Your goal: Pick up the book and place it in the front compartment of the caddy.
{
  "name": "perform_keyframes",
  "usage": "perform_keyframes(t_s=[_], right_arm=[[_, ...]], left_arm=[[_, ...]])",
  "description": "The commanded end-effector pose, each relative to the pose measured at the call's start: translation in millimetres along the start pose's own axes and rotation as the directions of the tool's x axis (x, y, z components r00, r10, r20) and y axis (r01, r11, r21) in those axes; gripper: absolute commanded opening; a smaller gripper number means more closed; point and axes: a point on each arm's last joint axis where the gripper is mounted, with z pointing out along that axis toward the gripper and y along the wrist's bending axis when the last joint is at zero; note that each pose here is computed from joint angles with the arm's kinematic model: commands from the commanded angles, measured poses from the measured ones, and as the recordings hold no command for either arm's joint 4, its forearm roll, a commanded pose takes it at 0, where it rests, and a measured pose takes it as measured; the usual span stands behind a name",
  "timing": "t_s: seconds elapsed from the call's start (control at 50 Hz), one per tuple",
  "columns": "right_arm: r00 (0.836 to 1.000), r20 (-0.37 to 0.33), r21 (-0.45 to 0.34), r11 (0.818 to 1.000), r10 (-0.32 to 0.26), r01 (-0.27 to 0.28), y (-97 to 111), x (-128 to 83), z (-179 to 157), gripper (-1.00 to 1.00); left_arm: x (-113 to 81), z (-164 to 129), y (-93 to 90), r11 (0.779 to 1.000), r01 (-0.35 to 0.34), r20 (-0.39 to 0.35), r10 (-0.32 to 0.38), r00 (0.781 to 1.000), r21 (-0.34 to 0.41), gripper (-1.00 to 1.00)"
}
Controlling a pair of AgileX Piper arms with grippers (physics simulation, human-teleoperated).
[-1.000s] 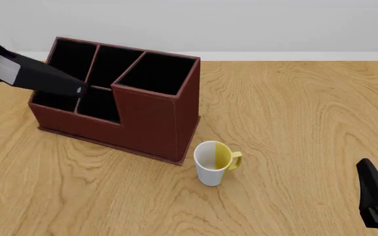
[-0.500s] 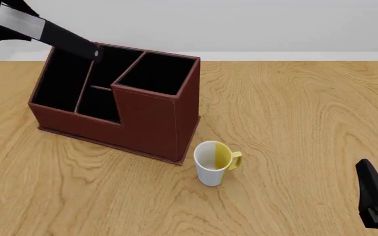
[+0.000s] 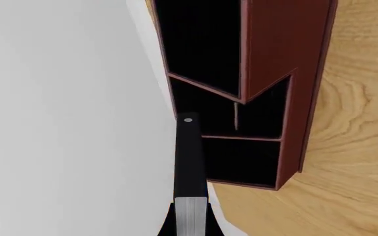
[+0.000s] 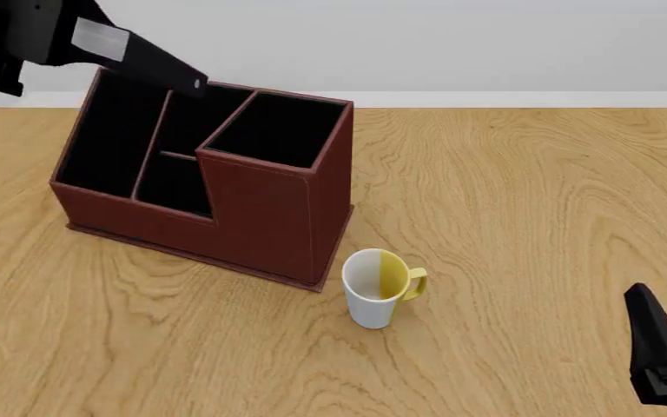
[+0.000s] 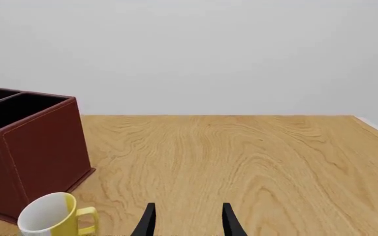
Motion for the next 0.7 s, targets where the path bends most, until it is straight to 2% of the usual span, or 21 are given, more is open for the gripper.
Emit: perform_keyframes(t_s=[0.02, 0.2, 0.4, 0.7], right_arm=[[1.000, -0.008, 0.004, 1.000, -0.007, 0.007, 0, 1, 1, 1.00], [1.000, -0.015, 0.013, 1.000, -0.007, 0.007, -1, 1, 3, 1.00], [1.000, -0.018, 0.012, 1.000, -0.005, 0.005, -1, 1, 5, 1.00], [1.000, -0.023, 0.008, 1.000, 0.002, -0.002, -1, 1, 7, 1.00]], left_arm=[[0.3, 23, 1.6, 1.000, -0.019, 0.000, 0.019, 1.000, -0.002, -1.00], [-3.5, 39, 4.3, 1.000, -0.006, 0.014, 0.006, 1.000, 0.010, -1.00], [4.8, 58, -1.6, 0.999, -0.007, -0.003, 0.007, 1.000, 0.037, -1.00], [15.2, 78, -6.6, 0.998, 0.026, -0.023, -0.025, 0.999, 0.065, -1.00]])
